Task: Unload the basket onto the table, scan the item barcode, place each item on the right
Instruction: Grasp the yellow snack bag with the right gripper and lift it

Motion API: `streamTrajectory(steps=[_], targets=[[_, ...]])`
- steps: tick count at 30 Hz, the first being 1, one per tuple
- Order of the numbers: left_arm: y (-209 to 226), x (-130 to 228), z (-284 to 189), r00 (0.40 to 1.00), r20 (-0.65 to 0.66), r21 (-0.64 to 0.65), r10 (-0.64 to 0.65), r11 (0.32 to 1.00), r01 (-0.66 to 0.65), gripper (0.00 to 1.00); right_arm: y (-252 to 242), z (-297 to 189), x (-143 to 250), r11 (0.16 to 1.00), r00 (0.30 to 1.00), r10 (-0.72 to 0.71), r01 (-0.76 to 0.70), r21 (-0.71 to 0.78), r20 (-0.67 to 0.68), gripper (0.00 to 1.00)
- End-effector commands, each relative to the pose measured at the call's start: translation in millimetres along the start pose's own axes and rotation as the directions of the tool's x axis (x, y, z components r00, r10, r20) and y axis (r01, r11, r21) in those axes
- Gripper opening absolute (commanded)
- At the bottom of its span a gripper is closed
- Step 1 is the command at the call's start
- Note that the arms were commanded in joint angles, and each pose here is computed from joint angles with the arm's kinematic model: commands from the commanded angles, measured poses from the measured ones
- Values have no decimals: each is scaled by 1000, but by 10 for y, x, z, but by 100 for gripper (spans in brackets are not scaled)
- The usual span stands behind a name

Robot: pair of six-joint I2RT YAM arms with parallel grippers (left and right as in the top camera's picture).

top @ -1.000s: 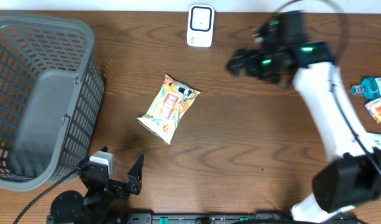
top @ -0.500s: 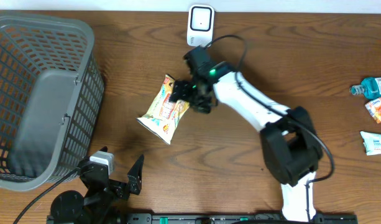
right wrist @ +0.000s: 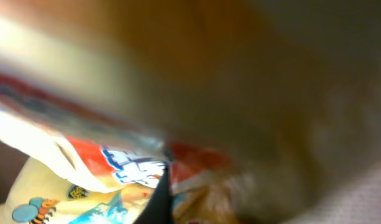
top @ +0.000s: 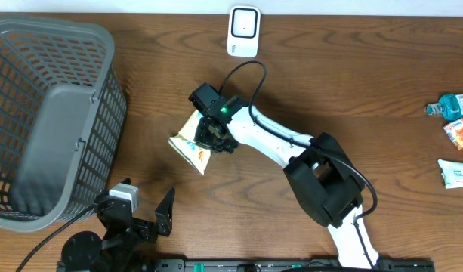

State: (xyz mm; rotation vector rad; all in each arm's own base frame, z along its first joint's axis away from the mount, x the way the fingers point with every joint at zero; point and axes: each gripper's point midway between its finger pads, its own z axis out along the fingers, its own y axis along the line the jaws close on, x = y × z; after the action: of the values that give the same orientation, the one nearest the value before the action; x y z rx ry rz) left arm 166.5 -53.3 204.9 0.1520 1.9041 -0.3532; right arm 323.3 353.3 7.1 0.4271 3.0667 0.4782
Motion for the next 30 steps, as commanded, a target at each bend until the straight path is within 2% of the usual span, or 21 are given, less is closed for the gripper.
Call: streamTrajectory(steps=[1, 6, 12, 15, 19, 22, 23, 24, 25, 26, 27, 28, 30], targets=[[-25, -23, -17, 1000, 10, 11, 2, 1000, -2, 98, -569, 277, -182, 972, 994, 10, -35, 231, 108, 1], [-25, -23, -17, 1000, 10, 11, 2, 1000, -2, 98, -581, 43, -244, 969, 992, -87, 63, 238, 93, 1], [-25, -23, -17, 1000, 10, 11, 2, 1000, -2, 98, -705, -596, -462, 957, 975, -148, 98, 274, 167, 1], [-24, -23, -17, 1000, 10, 10, 2, 1000, -2, 98, -863, -803, -579, 908, 943, -269, 182, 378, 193, 1], [-25, -23, -17, 1000, 10, 11, 2, 1000, -2, 98, -1017, -818, -608, 796, 880, -465, 368, 480, 98, 1], [-25, -23, -17, 1000, 10, 11, 2, 1000, -2, 98, -1143, -809, -614, 739, 853, -520, 418, 529, 52, 1], [-25, -23, -17, 1000, 10, 11, 2, 1000, -2, 98, -1162, -814, -622, 733, 852, -521, 415, 539, 53, 4], [-24, -23, -17, 1000, 10, 10, 2, 1000, -2, 98, -1170, -821, -630, 730, 851, -523, 413, 545, 54, 18], [-25, -23, -17, 1000, 10, 11, 2, 1000, -2, 98, -1170, -829, -639, 728, 850, -524, 411, 549, 58, 37], [-25, -23, -17, 1000, 10, 11, 2, 1000, -2, 98, -1137, -869, -652, 732, 848, -526, 409, 544, 70, 70], [-25, -23, -17, 1000, 10, 11, 2, 1000, -2, 98, -1118, -900, -658, 734, 847, -526, 408, 542, 74, 92], [-25, -23, -17, 1000, 10, 11, 2, 1000, -2, 98, -1087, -964, -668, 739, 846, -526, 406, 538, 84, 99], [-24, -23, -17, 1000, 10, 10, 2, 1000, -2, 98, -1026, -1071, -670, 750, 844, -526, 404, 524, 102, 99]])
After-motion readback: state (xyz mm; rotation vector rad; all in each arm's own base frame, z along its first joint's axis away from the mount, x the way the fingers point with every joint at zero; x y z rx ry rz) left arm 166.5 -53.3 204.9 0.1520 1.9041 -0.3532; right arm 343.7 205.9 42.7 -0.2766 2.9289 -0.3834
